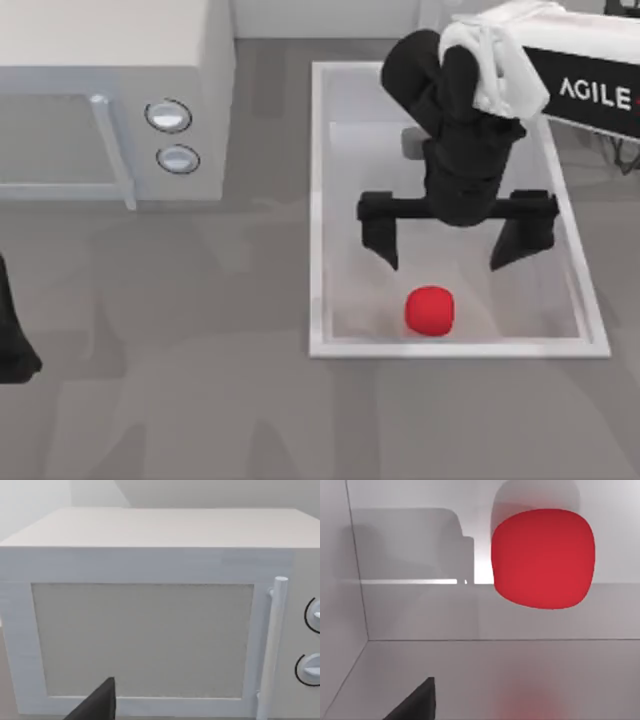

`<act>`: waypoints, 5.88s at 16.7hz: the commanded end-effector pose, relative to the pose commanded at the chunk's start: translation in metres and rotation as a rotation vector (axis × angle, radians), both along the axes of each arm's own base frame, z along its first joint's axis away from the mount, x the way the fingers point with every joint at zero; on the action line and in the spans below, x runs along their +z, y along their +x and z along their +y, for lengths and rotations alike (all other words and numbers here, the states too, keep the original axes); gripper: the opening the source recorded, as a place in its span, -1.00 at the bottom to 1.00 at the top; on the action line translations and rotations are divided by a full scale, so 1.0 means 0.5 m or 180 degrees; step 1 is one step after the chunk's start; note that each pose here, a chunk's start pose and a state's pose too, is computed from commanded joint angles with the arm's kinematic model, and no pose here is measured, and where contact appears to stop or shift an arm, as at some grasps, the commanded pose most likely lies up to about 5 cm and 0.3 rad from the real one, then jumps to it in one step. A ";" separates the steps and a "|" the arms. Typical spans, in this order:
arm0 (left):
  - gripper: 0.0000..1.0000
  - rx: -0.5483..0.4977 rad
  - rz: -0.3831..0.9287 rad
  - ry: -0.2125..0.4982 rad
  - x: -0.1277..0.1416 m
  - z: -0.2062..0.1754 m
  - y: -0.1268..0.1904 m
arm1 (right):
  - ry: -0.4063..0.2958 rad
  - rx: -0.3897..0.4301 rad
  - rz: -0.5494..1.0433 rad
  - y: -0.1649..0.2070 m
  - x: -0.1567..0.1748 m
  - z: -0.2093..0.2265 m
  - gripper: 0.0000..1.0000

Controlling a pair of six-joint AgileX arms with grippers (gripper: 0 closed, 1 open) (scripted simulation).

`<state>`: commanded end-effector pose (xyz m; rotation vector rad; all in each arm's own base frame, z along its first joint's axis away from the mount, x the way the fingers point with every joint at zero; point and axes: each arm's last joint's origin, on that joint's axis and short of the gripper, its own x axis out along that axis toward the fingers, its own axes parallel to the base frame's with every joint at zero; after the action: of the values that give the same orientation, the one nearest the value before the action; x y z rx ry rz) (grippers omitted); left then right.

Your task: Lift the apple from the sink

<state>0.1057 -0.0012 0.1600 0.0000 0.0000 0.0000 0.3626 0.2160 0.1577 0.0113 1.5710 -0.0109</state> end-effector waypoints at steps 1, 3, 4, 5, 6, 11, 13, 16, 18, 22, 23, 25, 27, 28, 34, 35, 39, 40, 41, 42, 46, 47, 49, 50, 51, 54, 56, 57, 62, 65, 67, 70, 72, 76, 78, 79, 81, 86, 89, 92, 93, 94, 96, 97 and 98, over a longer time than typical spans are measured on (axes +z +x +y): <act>1.00 0.0000 0.0000 0.0000 0.000 0.000 0.000 | -0.0007 0.0000 0.0012 0.001 -0.011 0.001 1.00; 1.00 0.0000 0.0000 0.0000 0.000 0.000 0.000 | -0.0018 0.0002 0.0030 0.005 -0.053 0.004 1.00; 1.00 0.0000 0.0000 0.0000 0.000 0.000 0.000 | -0.0015 0.0003 0.0024 0.008 -0.081 0.006 1.00; 1.00 0.0000 0.0000 0.0000 0.000 0.000 0.000 | -0.0004 0.0005 0.0006 0.011 -0.113 0.008 1.00; 1.00 0.0000 0.0000 0.0000 0.000 0.000 0.000 | 0.0011 0.0007 -0.0020 0.013 -0.146 0.010 1.00; 1.00 0.0000 0.0000 0.0000 0.000 0.000 0.000 | 0.0009 0.0013 -0.0017 0.002 -0.288 0.006 1.00; 1.00 0.0000 0.0000 0.0000 0.000 0.000 0.000 | -0.0001 0.0013 -0.0001 -0.002 -0.302 0.004 1.00; 1.00 0.0000 0.0000 0.0000 0.000 0.000 0.000 | -0.0001 0.0013 -0.0001 -0.002 -0.302 0.004 1.00; 1.00 0.0000 0.0000 0.0000 0.000 0.000 0.000 | -0.0001 0.0013 -0.0001 -0.002 -0.302 0.004 0.70; 1.00 0.0000 0.0000 0.0000 0.000 0.000 0.000 | -0.0001 0.0013 -0.0001 -0.002 -0.302 0.004 0.10; 1.00 0.0000 0.0000 0.0000 0.000 0.000 0.000 | -0.0001 0.0013 -0.0001 -0.002 -0.302 0.004 -0.06; 1.00 0.0000 0.0000 0.0000 0.000 0.000 0.000 | -0.0001 0.0013 -0.0001 -0.002 -0.302 0.004 -0.36; 1.00 0.0000 0.0000 0.0000 0.000 0.000 0.000 | -0.0001 0.0013 -0.0001 -0.002 -0.302 0.004 -0.66; 1.00 0.0000 0.0000 0.0000 0.000 0.000 0.000 | -0.0001 0.0013 -0.0001 -0.002 -0.302 0.004 -0.81; 1.00 0.0000 0.0000 0.0000 0.000 0.000 0.000 | -0.0001 0.0013 -0.0001 -0.002 -0.302 0.004 -1.00; 1.00 0.0000 0.0000 0.0000 0.000 0.000 0.000 | -0.0001 0.0013 -0.0001 -0.002 -0.302 0.004 -1.00; 1.00 0.0000 0.0000 0.0000 0.000 0.000 0.000 | -0.0002 0.0040 -0.0154 0.009 -0.245 0.006 -1.00; 1.00 0.0000 0.0000 0.0000 0.000 0.000 0.000 | 0.0000 0.0040 -0.0157 0.012 -0.240 0.008 -1.00; 1.00 0.0000 0.0000 0.0000 0.000 0.000 0.000 | 0.0004 0.0040 -0.0163 0.017 -0.228 0.012 -1.00; 1.00 0.0000 0.0000 0.0000 0.000 0.000 0.000 | 0.0008 0.0040 -0.0170 0.024 -0.211 0.017 -1.00; 1.00 0.0000 0.0000 0.0000 0.000 0.000 0.000 | -0.0008 0.0040 -0.0143 0.051 -0.094 0.036 -1.00; 1.00 0.0000 0.0000 0.0000 0.000 0.000 0.000 | -0.0022 0.0040 -0.0119 0.053 -0.055 0.038 -1.00; 1.00 0.0000 0.0000 0.0000 0.000 0.000 0.000 | -0.0050 0.0040 -0.0072 0.051 0.029 0.037 -1.00; 1.00 0.0000 0.0000 0.0000 0.000 0.000 0.000 | -0.0059 0.0040 -0.0057 0.047 0.071 0.034 -1.00; 1.00 0.0000 0.0000 0.0000 0.000 0.000 0.000 | -0.0062 0.0040 -0.0052 0.041 0.111 0.029 -1.00; 1.00 0.0000 0.0000 0.0000 0.000 0.000 0.000 | -0.0032 0.0040 -0.0102 0.020 0.211 0.015 -1.00; 1.00 0.0000 0.0000 0.0000 0.000 0.000 0.000 | -0.0007 0.0040 -0.0145 0.010 0.247 0.007 -1.00; 1.00 0.0000 0.0000 0.0000 0.000 0.000 0.000 | -0.0002 0.0040 -0.0154 0.008 0.254 0.006 -1.00; 1.00 0.0000 0.0000 0.0000 0.000 0.000 0.000 | -0.0001 0.0047 -0.0151 0.007 0.252 0.008 -1.00; 1.00 0.0000 0.0000 0.0000 0.000 0.000 0.000 | 0.0014 0.0045 -0.0182 0.006 0.267 -0.037 -1.00; 1.00 0.0000 0.0000 0.0000 0.000 0.000 0.000 | 0.0010 0.0042 -0.0183 0.000 0.277 -0.096 -1.00; 1.00 0.0000 0.0000 0.0000 0.000 0.000 0.000 | -0.0019 0.0036 -0.0110 -0.034 0.277 -0.207 -1.00; 1.00 0.0000 0.0000 0.0000 0.000 0.000 0.000 | -0.0036 0.0030 -0.0022 -0.073 0.264 -0.282 -1.00; 1.00 0.0000 0.0000 0.0000 0.000 0.000 0.000 | -0.0020 0.0018 0.0068 -0.169 0.235 -0.399 -1.00; 1.00 0.0000 0.0000 0.0000 0.000 0.000 0.000 | -0.0007 0.0015 0.0037 -0.207 0.228 -0.433 -1.00; 1.00 0.0000 0.0000 0.0000 0.000 0.000 0.000 | -0.0003 0.0014 0.0018 -0.220 0.226 -0.444 -1.00; 1.00 0.0000 0.0000 0.0000 0.000 0.000 0.000 | -0.0001 0.0013 -0.0001 -0.232 0.225 -0.454 -1.00; 1.00 0.0000 0.0000 0.0000 0.000 0.000 0.000 | -0.0002 0.0018 0.0015 -0.230 0.222 -0.452 -1.00; 1.00 0.0000 0.0000 0.0000 0.000 0.000 0.000 | -0.0001 0.0017 0.0034 -0.226 0.184 -0.452 -1.00; 1.00 0.0000 0.0000 0.0000 0.000 0.000 0.000 | -0.0003 0.0016 -0.0017 -0.218 0.115 -0.453 -1.00; 1.00 0.0000 0.0000 0.0000 0.000 0.000 0.000 | -0.0004 0.0016 -0.0041 -0.218 0.090 -0.454 -1.00; 1.00 0.0000 0.0000 0.0000 0.000 0.000 0.000 | -0.0004 0.0015 -0.0054 -0.219 0.066 -0.454 -1.00; 1.00 0.0000 0.0000 0.0000 0.000 0.000 0.000 | -0.0003 0.0014 -0.0031 -0.226 0.026 -0.454 -1.00; 1.00 0.0000 0.0000 0.0000 0.000 0.000 0.000 | -0.0002 0.0014 -0.0013 -0.229 0.013 -0.454 -1.00; 1.00 0.0000 0.0000 0.0000 0.000 0.000 0.000 | -0.0001 0.0013 -0.0003 -0.231 0.006 -0.454 -1.00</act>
<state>0.1057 -0.0012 0.1600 0.0000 0.0000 0.0000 0.2470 -0.0109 0.1606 0.0078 1.5702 -0.0079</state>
